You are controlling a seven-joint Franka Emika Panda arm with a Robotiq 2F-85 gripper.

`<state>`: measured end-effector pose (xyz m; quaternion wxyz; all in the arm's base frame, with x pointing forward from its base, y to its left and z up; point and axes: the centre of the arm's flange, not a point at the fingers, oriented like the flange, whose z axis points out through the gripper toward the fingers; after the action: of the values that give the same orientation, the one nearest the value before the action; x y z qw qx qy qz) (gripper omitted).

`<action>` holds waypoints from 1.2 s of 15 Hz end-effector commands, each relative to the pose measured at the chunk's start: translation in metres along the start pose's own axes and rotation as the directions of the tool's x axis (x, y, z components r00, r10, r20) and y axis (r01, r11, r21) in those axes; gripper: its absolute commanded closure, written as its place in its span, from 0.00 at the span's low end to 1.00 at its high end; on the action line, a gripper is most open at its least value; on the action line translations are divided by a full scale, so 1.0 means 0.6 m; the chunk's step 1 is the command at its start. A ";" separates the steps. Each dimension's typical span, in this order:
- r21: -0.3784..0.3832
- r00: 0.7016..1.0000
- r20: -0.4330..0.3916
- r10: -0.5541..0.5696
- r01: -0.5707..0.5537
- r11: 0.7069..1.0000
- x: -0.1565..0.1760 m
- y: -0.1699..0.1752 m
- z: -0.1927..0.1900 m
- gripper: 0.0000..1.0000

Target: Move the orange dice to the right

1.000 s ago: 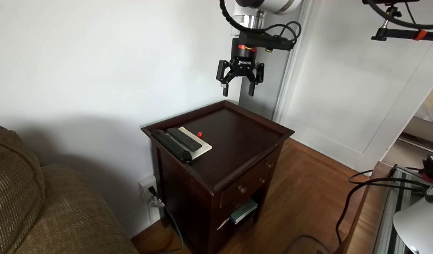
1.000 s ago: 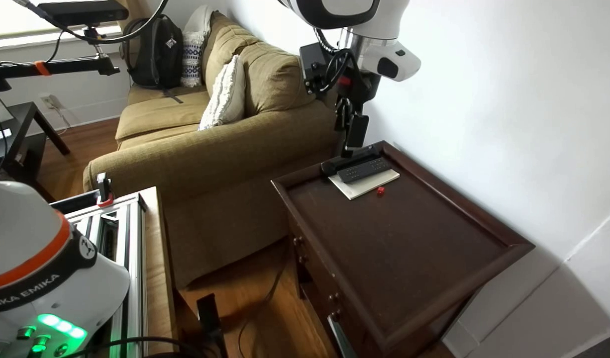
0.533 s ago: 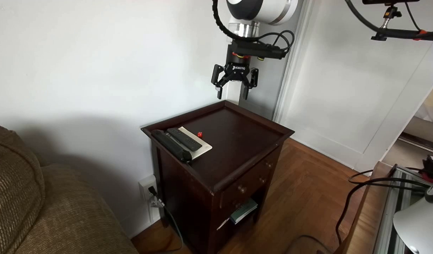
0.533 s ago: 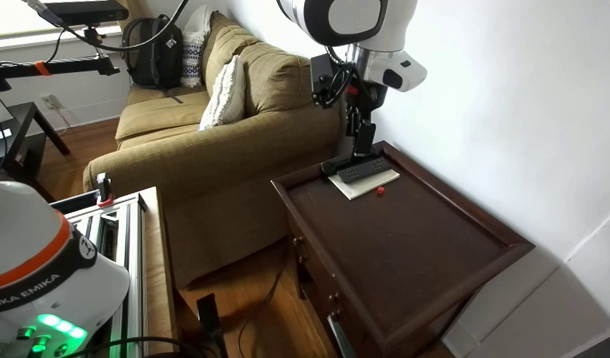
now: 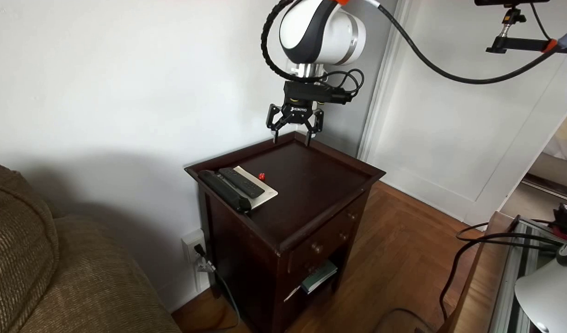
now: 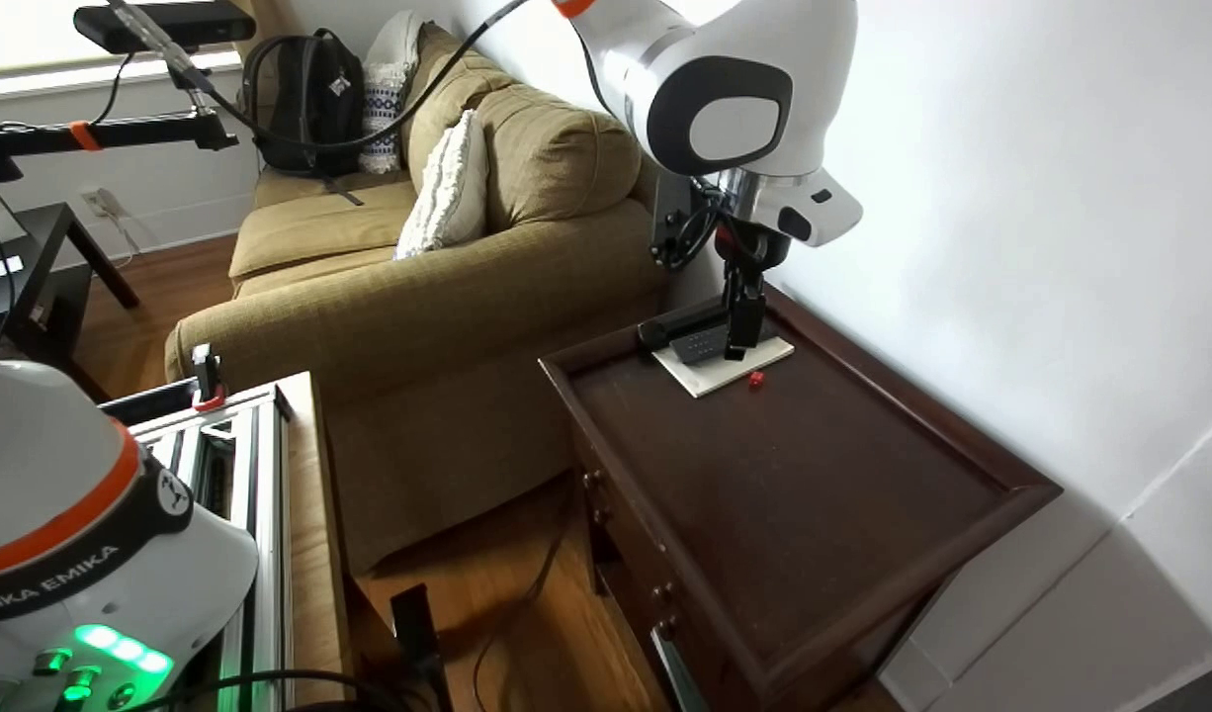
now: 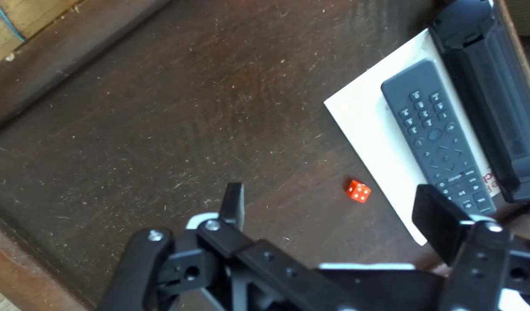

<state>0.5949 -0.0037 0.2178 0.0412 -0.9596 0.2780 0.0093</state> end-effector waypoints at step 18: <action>0.045 0.975 0.074 0.211 -0.214 0.976 0.124 -0.088 0.207 0.00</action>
<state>0.6694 0.0094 0.1115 0.0692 -0.9296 0.3608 0.0288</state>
